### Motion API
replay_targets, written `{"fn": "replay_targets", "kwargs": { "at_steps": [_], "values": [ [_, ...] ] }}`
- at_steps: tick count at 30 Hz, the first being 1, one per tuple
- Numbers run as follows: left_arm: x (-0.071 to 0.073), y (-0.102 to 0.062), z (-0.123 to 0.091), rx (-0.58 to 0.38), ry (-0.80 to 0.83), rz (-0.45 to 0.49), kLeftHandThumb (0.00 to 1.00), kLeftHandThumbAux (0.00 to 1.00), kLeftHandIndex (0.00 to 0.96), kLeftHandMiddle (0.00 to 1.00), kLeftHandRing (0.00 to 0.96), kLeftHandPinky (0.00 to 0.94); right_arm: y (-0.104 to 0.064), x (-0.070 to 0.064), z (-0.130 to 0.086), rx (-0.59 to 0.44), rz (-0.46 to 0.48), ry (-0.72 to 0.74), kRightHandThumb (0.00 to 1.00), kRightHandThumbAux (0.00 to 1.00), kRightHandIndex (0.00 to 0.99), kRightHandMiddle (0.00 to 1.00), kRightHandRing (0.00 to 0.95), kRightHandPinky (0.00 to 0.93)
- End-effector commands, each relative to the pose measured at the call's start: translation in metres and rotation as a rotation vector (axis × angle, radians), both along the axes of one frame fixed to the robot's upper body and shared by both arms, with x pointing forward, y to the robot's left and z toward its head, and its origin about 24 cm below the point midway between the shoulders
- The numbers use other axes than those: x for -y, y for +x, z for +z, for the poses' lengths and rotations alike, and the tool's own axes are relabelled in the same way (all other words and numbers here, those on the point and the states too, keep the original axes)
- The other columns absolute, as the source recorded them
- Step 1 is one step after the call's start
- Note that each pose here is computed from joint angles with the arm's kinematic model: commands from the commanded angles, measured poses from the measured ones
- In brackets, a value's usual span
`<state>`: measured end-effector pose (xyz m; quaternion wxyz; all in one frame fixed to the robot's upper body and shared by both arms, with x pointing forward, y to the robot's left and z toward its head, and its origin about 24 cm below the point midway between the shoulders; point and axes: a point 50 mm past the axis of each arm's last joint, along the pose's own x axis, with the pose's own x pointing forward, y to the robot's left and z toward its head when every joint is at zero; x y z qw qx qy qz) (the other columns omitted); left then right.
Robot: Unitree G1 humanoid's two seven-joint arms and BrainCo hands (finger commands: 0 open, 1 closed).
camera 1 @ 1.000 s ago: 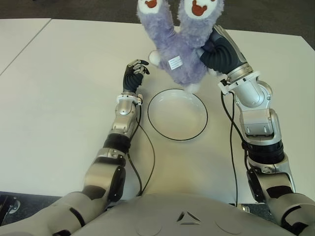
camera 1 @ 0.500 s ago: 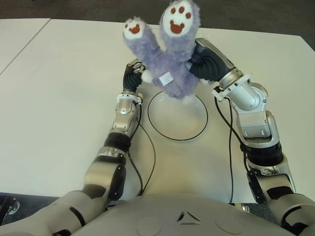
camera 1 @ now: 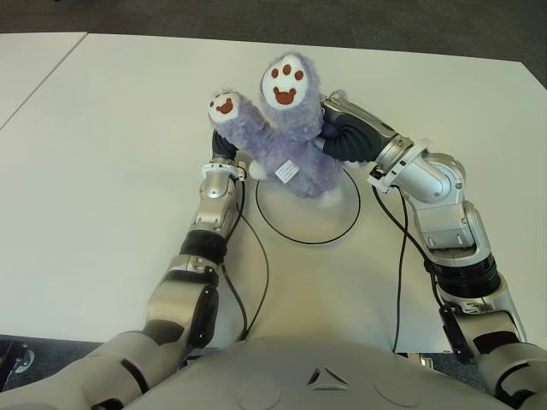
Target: Put the doll into the plate.
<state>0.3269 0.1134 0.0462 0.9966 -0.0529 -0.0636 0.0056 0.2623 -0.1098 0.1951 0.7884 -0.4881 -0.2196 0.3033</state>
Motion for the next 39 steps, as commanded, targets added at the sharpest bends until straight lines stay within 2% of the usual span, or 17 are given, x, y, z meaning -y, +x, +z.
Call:
{"fn": "replay_targets", "kwargs": {
  "at_steps": [1,10,13,16,19,27,32,39],
  "values": [
    [-0.007,-0.018,-0.035,-0.128,-0.011,0.037,0.712,0.704,0.442,0.879,0.882,0.873,-0.005,0.002,-0.010,-0.012,0.031,-0.035,0.857,0.677,0.398,0.523,0.801,0.385],
    [-0.008,-0.018,-0.034,-0.126,-0.010,0.043,0.712,0.703,0.442,0.879,0.882,0.873,-0.005,0.005,-0.017,-0.017,0.040,-0.065,0.859,0.677,0.398,0.522,0.762,0.326],
    [-0.009,-0.018,-0.033,-0.126,-0.008,0.042,0.712,0.703,0.442,0.879,0.882,0.874,-0.005,0.006,-0.018,-0.018,0.044,-0.073,0.859,0.676,0.400,0.522,0.758,0.366],
    [-0.009,-0.017,-0.033,-0.128,-0.007,0.040,0.712,0.704,0.442,0.879,0.883,0.869,-0.005,0.007,-0.020,-0.018,0.045,-0.076,0.928,0.659,0.408,0.525,0.582,0.365],
    [-0.009,-0.017,-0.033,-0.129,-0.006,0.040,0.711,0.704,0.442,0.879,0.882,0.866,-0.005,0.007,-0.021,-0.015,0.046,-0.089,0.973,0.661,0.414,0.525,0.523,0.401],
    [-0.010,-0.017,-0.032,-0.132,-0.003,0.046,0.711,0.704,0.442,0.877,0.879,0.862,-0.009,0.011,-0.021,0.004,0.025,-0.216,0.998,0.658,0.418,0.579,0.570,0.467],
    [-0.011,-0.017,-0.032,-0.130,-0.005,0.047,0.711,0.704,0.442,0.877,0.878,0.862,-0.009,0.013,-0.023,-0.002,0.027,-0.255,0.999,0.664,0.368,0.512,0.561,0.465],
    [-0.011,-0.016,-0.031,-0.126,-0.002,0.035,0.712,0.703,0.442,0.876,0.878,0.864,-0.006,0.016,-0.025,-0.018,0.035,-0.252,1.000,0.671,0.353,0.450,0.518,0.456]
  ]
}}
